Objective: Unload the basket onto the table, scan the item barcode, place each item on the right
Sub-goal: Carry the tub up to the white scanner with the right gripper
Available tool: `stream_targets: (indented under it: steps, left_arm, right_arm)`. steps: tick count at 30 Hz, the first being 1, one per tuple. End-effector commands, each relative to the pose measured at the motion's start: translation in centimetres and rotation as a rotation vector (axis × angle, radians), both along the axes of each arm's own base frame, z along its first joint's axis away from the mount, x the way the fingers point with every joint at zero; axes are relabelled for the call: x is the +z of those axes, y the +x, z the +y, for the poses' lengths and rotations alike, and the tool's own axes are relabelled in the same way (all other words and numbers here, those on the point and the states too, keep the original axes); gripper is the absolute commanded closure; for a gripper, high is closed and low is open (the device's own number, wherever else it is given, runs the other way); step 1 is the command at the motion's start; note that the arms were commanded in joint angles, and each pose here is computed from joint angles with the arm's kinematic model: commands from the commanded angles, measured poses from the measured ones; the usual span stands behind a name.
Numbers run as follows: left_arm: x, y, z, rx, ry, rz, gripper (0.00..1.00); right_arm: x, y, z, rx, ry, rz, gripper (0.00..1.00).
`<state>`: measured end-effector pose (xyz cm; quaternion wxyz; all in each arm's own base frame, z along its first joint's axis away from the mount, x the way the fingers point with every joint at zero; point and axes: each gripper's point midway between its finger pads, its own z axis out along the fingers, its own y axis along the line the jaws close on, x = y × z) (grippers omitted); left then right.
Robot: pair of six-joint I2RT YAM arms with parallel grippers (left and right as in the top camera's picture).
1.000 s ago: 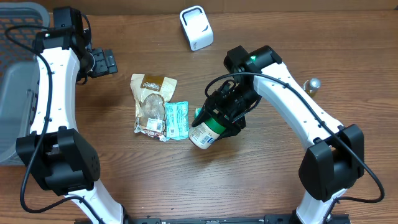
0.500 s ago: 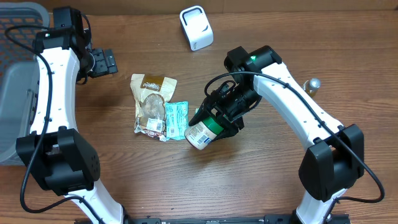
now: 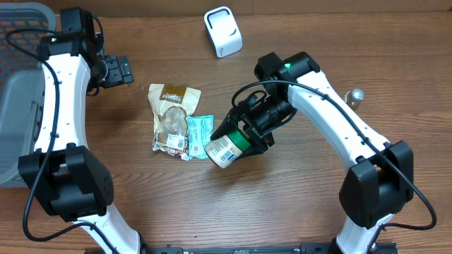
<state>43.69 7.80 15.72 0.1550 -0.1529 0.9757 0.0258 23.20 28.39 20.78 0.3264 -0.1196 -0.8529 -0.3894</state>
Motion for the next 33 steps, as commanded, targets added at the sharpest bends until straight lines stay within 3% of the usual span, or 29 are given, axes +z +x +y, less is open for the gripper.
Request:
stream_targets:
  steps: [1, 3, 5, 7, 9, 12, 15, 17, 22, 28, 33]
  left_arm:
    - [0.8, 0.2, -0.1, -0.022, 0.017, -0.018, 0.00]
    - [0.8, 0.2, -0.1, -0.022, 0.017, -0.018, 0.01]
    - [0.8, 0.2, -0.1, -0.022, 0.017, -0.018, 0.01]
    - [0.8, 0.2, -0.1, -0.022, 0.017, -0.018, 0.01]
    - [0.8, 0.2, -0.1, -0.022, 0.017, -0.018, 0.00]
    - [0.8, 0.2, -0.1, -0.022, 0.017, -0.018, 0.00]
    - [0.8, 0.2, -0.1, -0.022, 0.017, -0.018, 0.00]
    - [0.8, 0.2, -0.1, -0.022, 0.017, -0.018, 0.01]
    - [0.8, 0.2, -0.1, -0.022, 0.017, -0.018, 0.00]
    - [0.8, 0.2, -0.1, -0.022, 0.017, -0.018, 0.01]
    - [0.8, 0.2, -0.1, -0.022, 0.017, -0.018, 0.01]
  right_arm:
    - [1.3, 0.6, 0.3, -0.001, 0.039, -0.077, 0.66]
    - [-0.2, 1.4, -0.4, 0.010, -0.037, -0.151, 0.66]
    - [-2.1, 2.5, -1.5, 0.021, -0.147, -0.243, 0.55]
    - [-4.1, 4.3, -3.1, 0.029, -0.287, -0.356, 0.51]
    - [-5.8, 6.3, -5.4, 0.032, -0.454, -0.472, 0.52]
    - [-6.9, 9.1, -8.1, 0.023, -0.637, -0.611, 0.63]
    - [-7.1, 11.7, -9.5, 0.000, -0.739, -0.730, 0.61]
    - [-6.7, 13.2, -9.0, 0.014, -0.720, -0.812, 0.54]
    - [-1.9, 16.2, -5.2, 0.109, -0.487, -1.076, 0.55]
    - [5.4, 17.9, -4.4, 0.035, -0.436, -1.219, 0.55]
    - [6.7, 19.4, -3.9, 0.033, -0.426, -1.312, 0.55]
